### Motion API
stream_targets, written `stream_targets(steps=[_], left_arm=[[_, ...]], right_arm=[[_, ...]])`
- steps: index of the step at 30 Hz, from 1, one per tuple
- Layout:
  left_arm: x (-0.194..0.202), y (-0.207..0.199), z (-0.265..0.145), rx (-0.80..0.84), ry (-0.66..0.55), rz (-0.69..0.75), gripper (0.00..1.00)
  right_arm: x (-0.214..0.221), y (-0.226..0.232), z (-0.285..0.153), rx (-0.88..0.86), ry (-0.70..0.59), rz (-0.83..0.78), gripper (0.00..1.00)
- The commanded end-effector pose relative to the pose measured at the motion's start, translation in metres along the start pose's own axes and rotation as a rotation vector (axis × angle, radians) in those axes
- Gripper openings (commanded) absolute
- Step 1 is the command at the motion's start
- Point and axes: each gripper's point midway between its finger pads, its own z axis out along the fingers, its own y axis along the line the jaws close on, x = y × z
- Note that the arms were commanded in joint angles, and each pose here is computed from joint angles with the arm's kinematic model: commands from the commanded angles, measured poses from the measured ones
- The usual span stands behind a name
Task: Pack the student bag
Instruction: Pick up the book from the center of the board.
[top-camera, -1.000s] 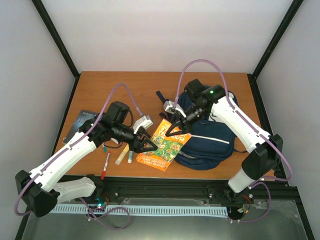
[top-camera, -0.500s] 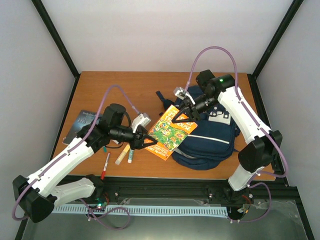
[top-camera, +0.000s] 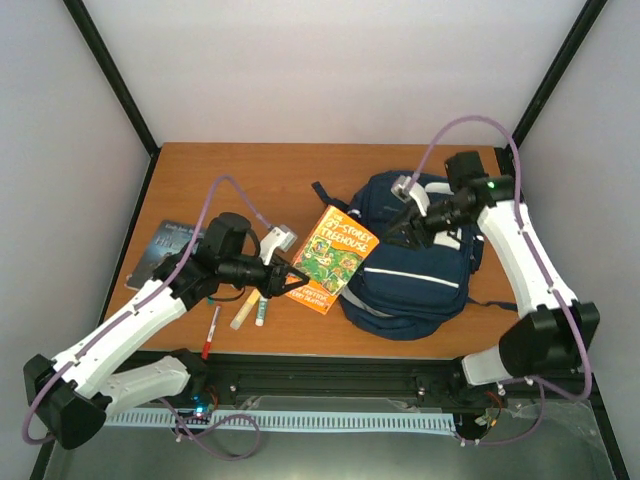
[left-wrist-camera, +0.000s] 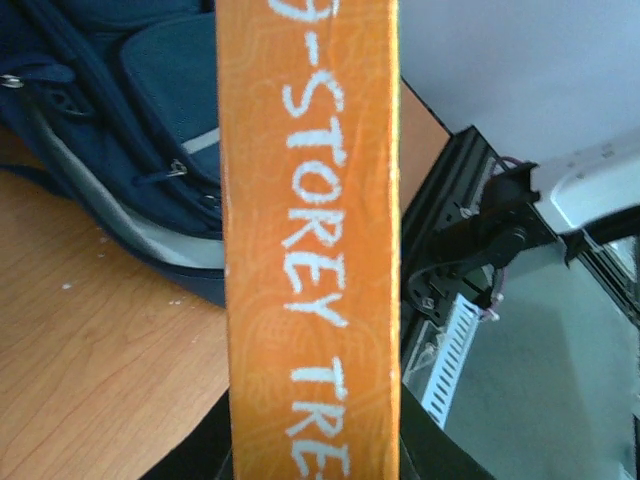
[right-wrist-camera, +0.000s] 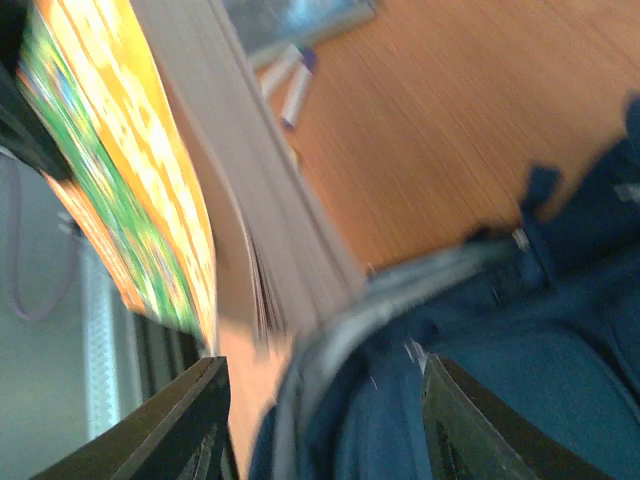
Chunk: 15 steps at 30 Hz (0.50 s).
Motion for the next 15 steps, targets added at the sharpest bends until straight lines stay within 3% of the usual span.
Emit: stream_targets(steps=[1,9,15], left_arm=[[-0.024,0.002,-0.017,-0.082,-0.121,-0.012,0.01],[-0.026,0.027,-0.011,-0.166,-0.164,-0.128,0.01],[-0.023,0.030,0.000,-0.137,-0.157,-0.167,0.01]], right_arm=[[0.058,-0.025,-0.014,0.240,0.146,-0.042,0.54],[0.179,-0.023,-0.004,0.341,0.419,-0.086,0.55],[0.217,-0.030,0.002,0.382,0.530,-0.127,0.54]])
